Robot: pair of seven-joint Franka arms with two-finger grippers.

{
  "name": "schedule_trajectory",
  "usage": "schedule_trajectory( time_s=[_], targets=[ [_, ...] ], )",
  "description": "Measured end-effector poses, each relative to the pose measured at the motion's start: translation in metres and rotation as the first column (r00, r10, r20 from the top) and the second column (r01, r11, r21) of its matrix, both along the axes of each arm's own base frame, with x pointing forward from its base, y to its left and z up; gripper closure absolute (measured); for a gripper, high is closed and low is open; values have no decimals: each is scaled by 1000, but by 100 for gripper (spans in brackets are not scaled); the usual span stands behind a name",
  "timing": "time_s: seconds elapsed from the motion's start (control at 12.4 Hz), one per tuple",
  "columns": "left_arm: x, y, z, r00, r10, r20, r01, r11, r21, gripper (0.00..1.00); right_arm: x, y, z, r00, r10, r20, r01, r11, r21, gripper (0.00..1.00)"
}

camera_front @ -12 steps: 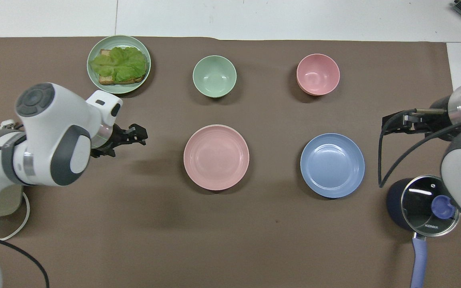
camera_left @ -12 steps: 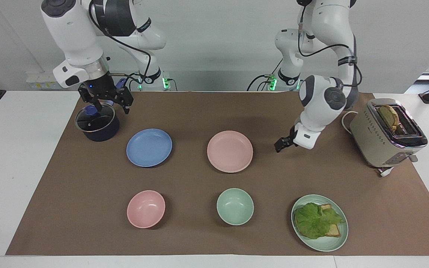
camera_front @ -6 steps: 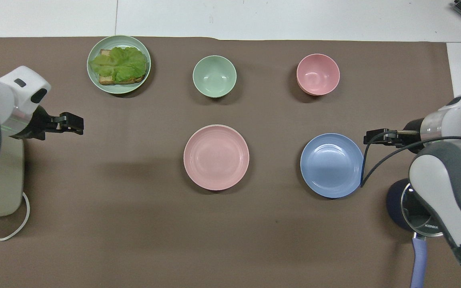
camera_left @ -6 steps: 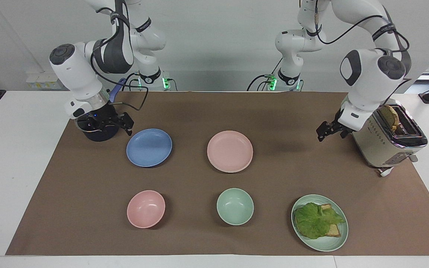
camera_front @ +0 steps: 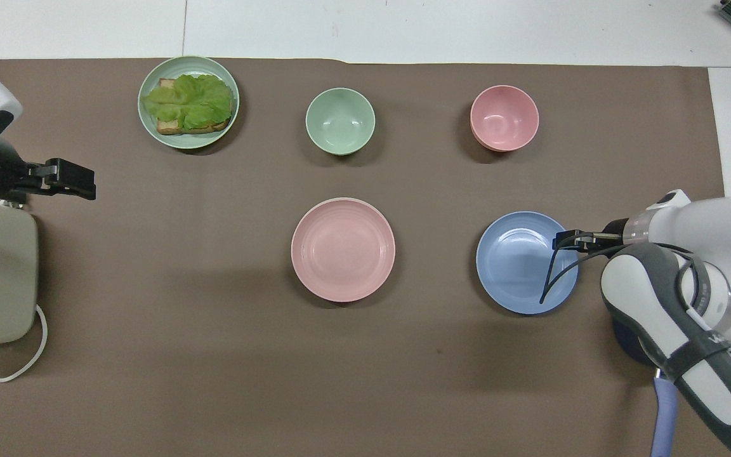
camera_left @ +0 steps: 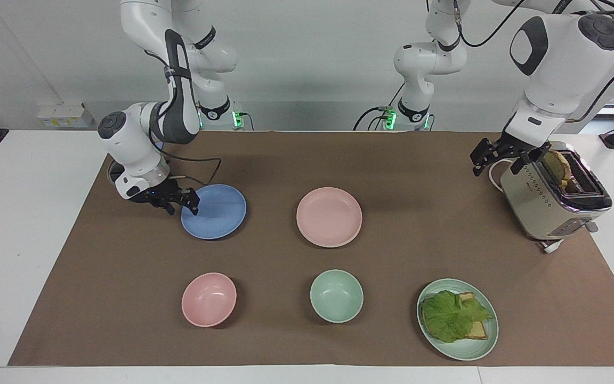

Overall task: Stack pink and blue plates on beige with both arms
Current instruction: 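Grasp the blue plate rim with the right gripper, then carry the blue plate with the right gripper onto the pink plate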

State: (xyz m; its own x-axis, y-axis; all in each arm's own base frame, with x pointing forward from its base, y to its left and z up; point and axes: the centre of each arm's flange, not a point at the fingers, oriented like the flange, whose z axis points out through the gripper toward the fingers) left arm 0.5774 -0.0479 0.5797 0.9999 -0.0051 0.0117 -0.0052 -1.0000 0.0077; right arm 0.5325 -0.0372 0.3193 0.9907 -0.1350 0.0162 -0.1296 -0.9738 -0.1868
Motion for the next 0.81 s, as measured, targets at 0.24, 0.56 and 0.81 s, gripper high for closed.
schedule_trajectory(
  time_s=[0.24,0.56,0.81],
  targets=[
    [1,0,-1,1000,0,-2,0,1000,0,0,-5,-6,-11,1000,-6,-18,6,1000,13,25],
    [1,0,-1,1000,-1,-2,1,1000,0,0,-11,-5,-17,998,-2,-60,3,1000,26,78],
    [1,0,-1,1000,-1,-2,1,1000,0,0,-12,-7,-16,997,-3,-75,6,999,35,96]
  ],
)
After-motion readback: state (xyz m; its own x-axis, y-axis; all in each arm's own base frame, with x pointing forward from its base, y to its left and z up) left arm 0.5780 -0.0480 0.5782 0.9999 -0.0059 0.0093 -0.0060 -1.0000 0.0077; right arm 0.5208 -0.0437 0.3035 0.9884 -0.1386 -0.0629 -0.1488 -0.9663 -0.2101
